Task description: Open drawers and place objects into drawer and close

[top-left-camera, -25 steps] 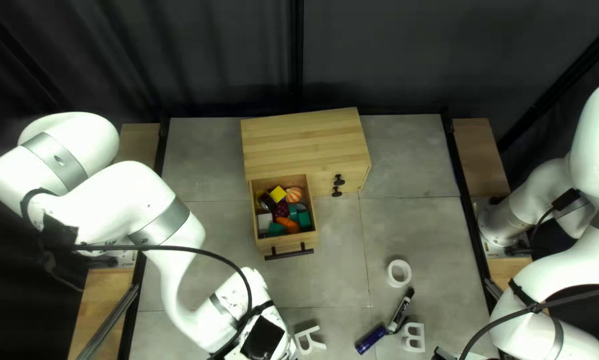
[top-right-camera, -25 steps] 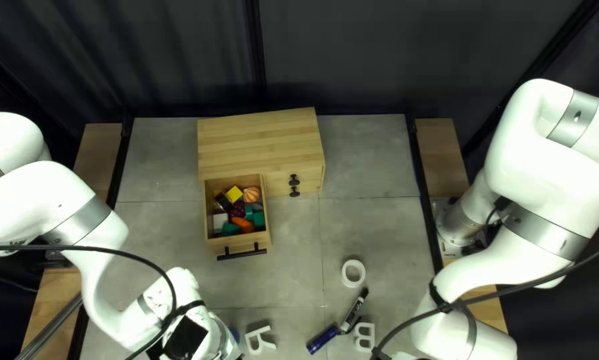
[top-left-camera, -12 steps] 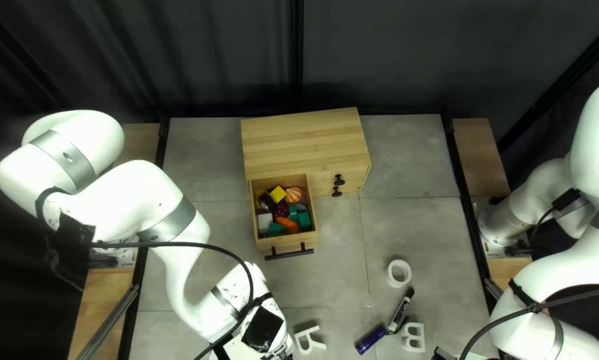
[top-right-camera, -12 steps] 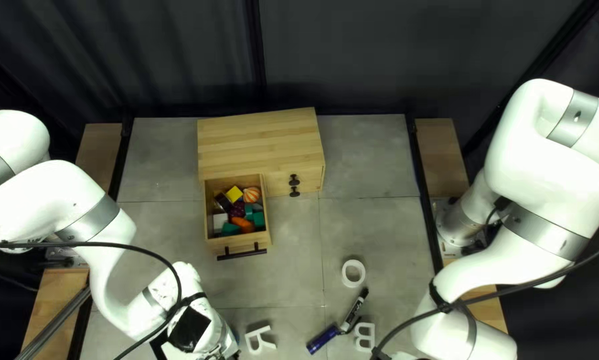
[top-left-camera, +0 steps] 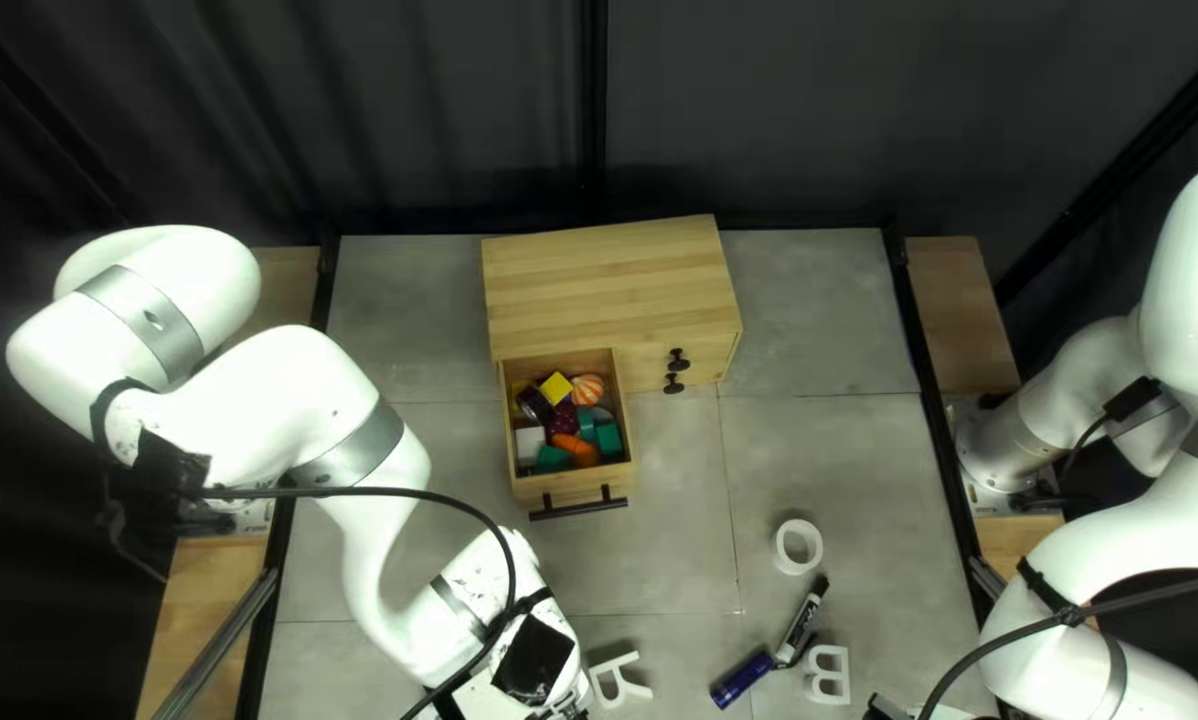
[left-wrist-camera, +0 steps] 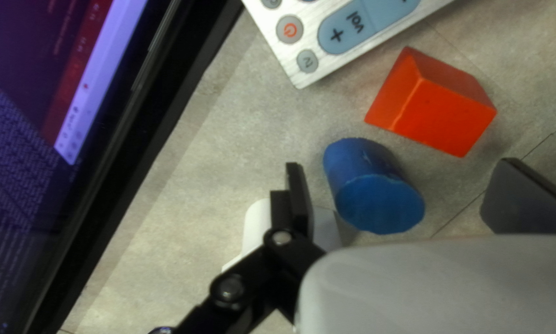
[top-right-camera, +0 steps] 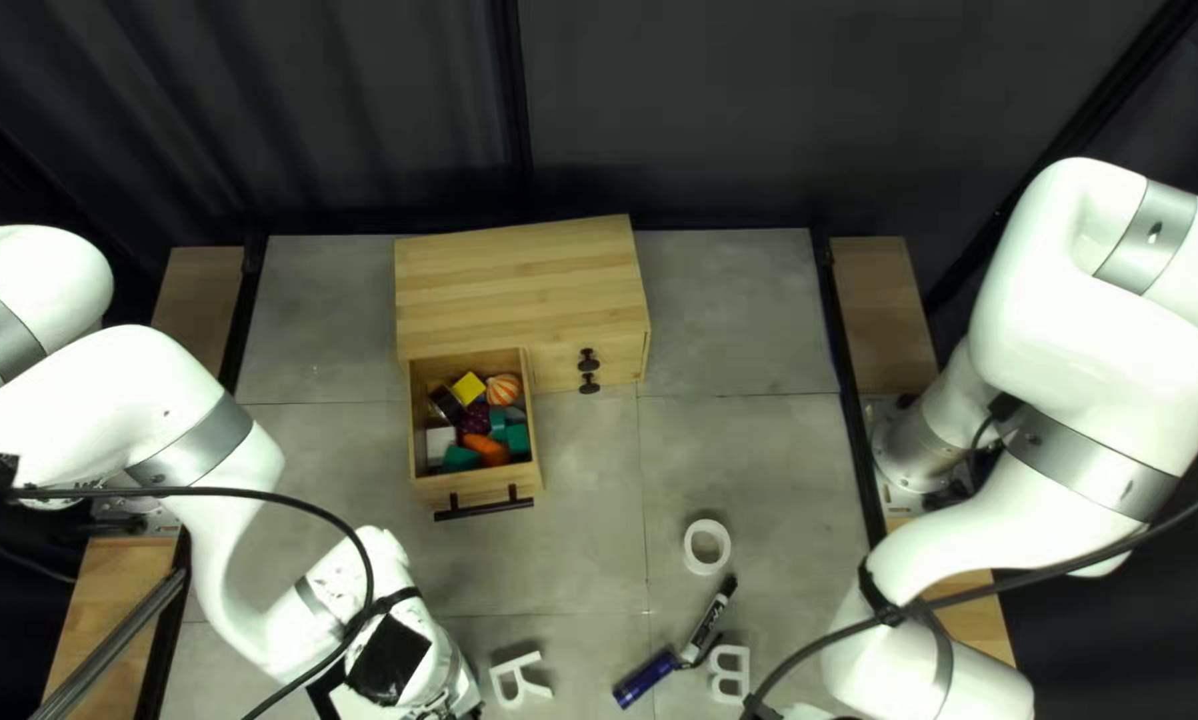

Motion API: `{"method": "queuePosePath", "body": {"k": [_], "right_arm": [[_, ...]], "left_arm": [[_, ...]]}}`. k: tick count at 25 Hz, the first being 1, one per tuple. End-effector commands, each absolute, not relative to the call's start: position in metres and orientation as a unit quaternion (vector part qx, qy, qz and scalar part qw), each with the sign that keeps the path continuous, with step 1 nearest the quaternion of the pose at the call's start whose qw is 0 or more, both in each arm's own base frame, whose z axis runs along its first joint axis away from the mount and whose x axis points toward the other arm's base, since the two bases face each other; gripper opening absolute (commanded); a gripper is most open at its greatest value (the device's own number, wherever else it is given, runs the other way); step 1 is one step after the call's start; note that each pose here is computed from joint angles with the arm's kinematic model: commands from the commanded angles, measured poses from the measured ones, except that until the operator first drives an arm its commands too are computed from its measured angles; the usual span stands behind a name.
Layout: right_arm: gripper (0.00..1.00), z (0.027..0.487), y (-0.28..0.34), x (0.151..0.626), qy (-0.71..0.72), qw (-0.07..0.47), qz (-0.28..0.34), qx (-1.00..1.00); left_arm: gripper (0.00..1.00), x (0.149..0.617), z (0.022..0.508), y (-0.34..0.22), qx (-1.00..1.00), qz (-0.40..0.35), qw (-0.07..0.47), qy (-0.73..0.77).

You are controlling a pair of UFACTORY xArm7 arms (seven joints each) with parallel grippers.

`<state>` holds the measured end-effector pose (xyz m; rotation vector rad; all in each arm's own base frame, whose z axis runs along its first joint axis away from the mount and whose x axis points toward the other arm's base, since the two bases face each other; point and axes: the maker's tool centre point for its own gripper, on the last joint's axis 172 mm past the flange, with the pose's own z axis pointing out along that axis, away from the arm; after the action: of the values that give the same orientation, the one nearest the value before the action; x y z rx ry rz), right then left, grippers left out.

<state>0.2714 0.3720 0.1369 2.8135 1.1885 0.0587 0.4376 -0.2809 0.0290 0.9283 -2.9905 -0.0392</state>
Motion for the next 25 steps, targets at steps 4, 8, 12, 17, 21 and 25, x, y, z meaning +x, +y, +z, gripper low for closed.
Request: {"method": "queuePosePath", "body": {"k": [4,8,12,17,21,25], "right_arm": [[1.00,0.1369,0.3720,0.2714,0.389,0.043,0.019,0.920],[1.00,0.1369,0.3720,0.2714,0.389,0.043,0.019,0.920],[1.00,0.1369,0.3720,0.2714,0.389,0.043,0.019,0.920],[1.00,0.1369,0.3720,0.2714,0.389,0.043,0.019,0.920],[1.00,0.1369,0.3720,0.2714,0.389,0.043,0.019,0.920],[1.00,0.1369,0.3720,0.2714,0.389,0.043,0.019,0.920]], "left_arm": [[0.82,0.4405,0.0298,-0.2814,0.296,-0.013,0.006,-0.955],[0.86,0.4425,0.0298,-0.2801,0.298,-0.013,0.005,-0.954],[0.80,0.4476,0.0283,-0.2783,0.298,-0.013,0.005,-0.954],[0.63,0.4448,0.0268,-0.2819,0.298,-0.012,0.006,-0.955],[0.70,0.4434,0.0259,-0.2809,0.300,-0.012,0.005,-0.954],[0.09,0.4459,0.0254,-0.2798,0.301,-0.011,0.004,-0.954]]}}
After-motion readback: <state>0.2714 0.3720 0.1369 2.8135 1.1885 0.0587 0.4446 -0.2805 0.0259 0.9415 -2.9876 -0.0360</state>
